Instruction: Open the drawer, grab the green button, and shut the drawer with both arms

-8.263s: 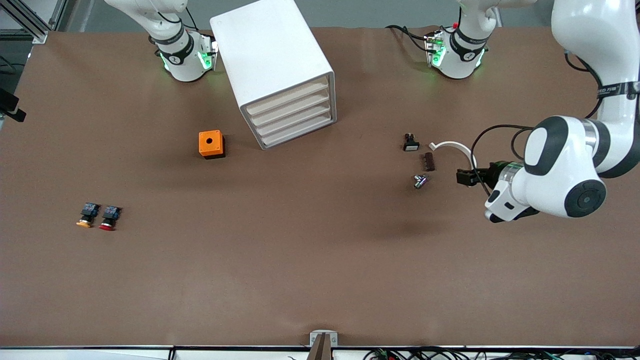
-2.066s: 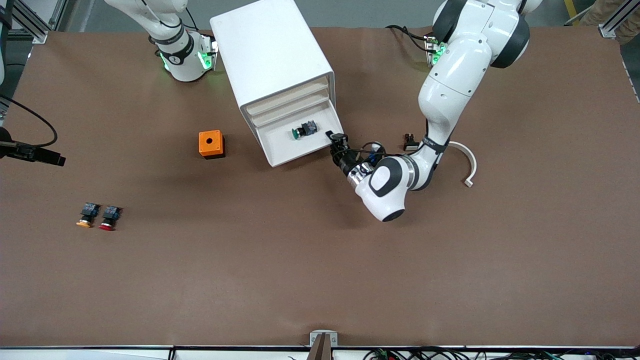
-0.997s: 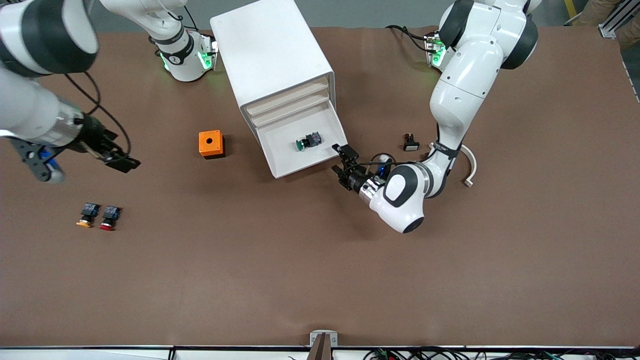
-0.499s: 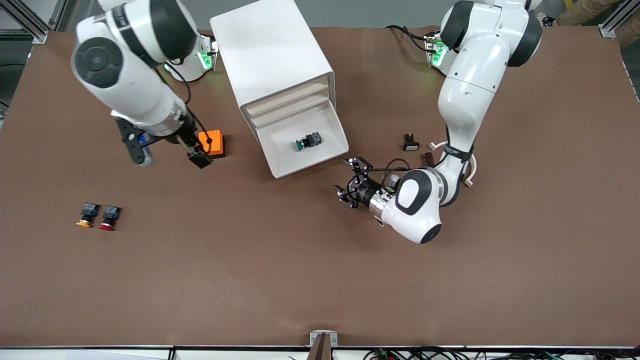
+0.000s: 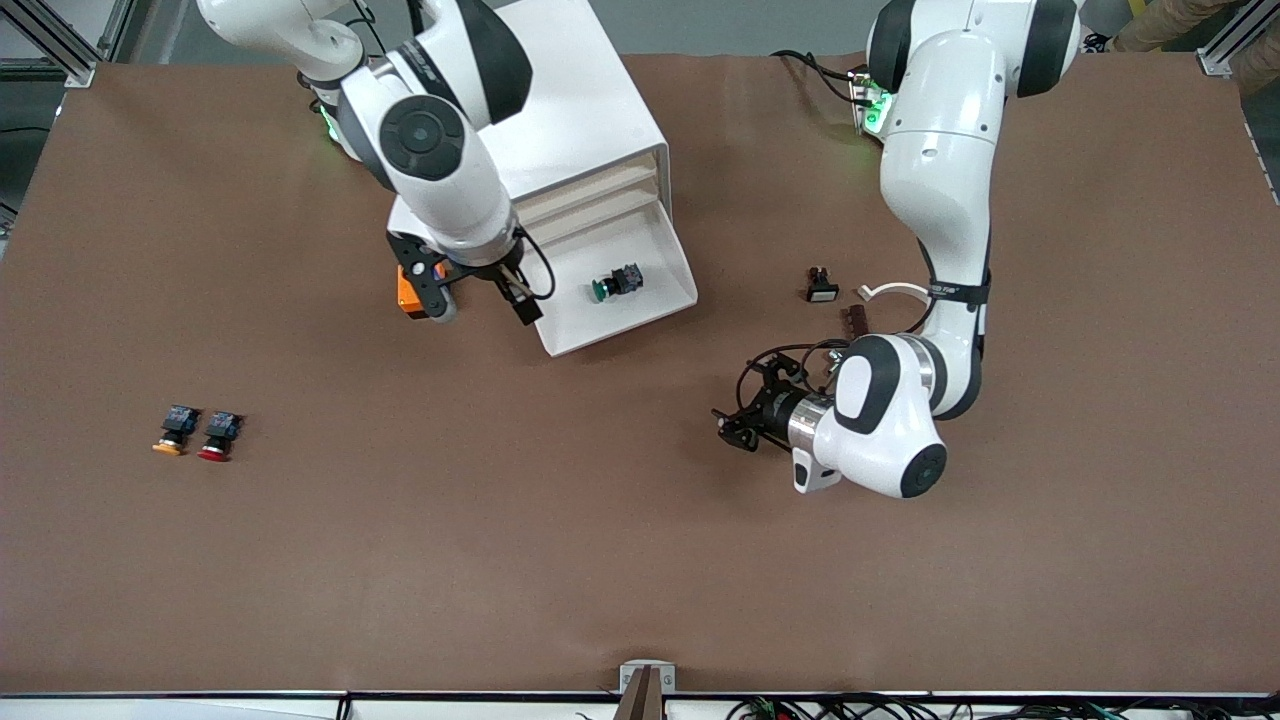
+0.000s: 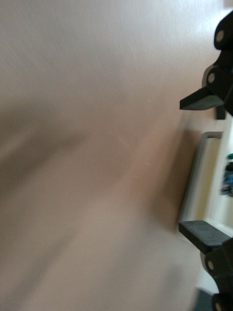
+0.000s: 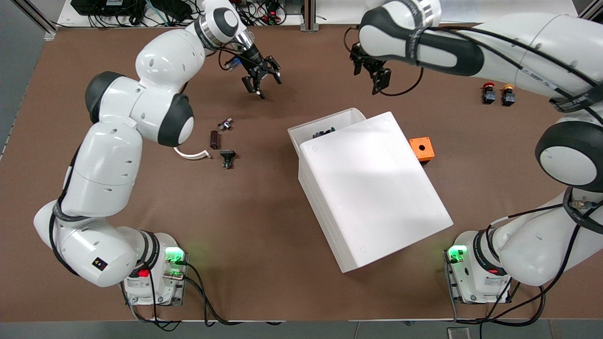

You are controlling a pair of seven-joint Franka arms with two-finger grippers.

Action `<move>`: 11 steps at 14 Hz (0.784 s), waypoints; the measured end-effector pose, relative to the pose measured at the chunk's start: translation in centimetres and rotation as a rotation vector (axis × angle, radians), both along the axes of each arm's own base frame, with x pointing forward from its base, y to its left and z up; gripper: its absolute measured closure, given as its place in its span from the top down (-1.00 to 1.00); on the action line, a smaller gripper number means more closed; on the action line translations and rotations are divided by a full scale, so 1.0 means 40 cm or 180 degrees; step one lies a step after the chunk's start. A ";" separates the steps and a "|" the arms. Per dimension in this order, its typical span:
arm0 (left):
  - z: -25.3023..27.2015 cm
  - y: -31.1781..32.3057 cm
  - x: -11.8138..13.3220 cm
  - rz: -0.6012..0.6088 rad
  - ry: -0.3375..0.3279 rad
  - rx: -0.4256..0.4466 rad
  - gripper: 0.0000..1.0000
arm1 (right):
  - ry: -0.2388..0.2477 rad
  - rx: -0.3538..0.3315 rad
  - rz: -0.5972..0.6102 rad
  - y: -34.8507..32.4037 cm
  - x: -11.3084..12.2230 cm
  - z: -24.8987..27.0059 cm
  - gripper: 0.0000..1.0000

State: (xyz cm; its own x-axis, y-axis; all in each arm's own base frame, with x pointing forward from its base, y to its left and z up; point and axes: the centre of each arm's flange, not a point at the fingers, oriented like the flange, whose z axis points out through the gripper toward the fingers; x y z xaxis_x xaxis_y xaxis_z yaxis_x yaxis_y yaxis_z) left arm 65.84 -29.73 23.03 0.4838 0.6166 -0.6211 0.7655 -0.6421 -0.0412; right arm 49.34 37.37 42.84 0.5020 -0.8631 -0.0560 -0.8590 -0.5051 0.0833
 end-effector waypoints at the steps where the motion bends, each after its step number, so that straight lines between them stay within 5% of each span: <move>1: 0.035 0.017 0.022 -0.0061 -0.0281 0.0113 1.00 | -0.0017 0.0005 0.0008 0.026 -0.006 -0.025 1.00; 7: 0.247 -0.136 0.011 -0.0291 -0.1451 0.0680 1.00 | -0.0001 -0.0034 0.0278 0.180 -0.082 -0.188 1.00; 11: 0.281 -0.179 -0.013 -0.0386 -0.1597 0.0792 1.00 | 0.0060 -0.0084 0.0377 0.224 -0.118 -0.250 1.00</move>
State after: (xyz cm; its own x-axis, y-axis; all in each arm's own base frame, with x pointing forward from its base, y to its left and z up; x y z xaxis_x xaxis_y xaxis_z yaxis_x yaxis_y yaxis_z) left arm 65.31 -36.87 34.27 0.7582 0.6367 -0.1404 0.6519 -0.7439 0.1470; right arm 44.62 46.35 32.82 0.5996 -0.7991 -0.0443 -0.7917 -0.6003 0.1136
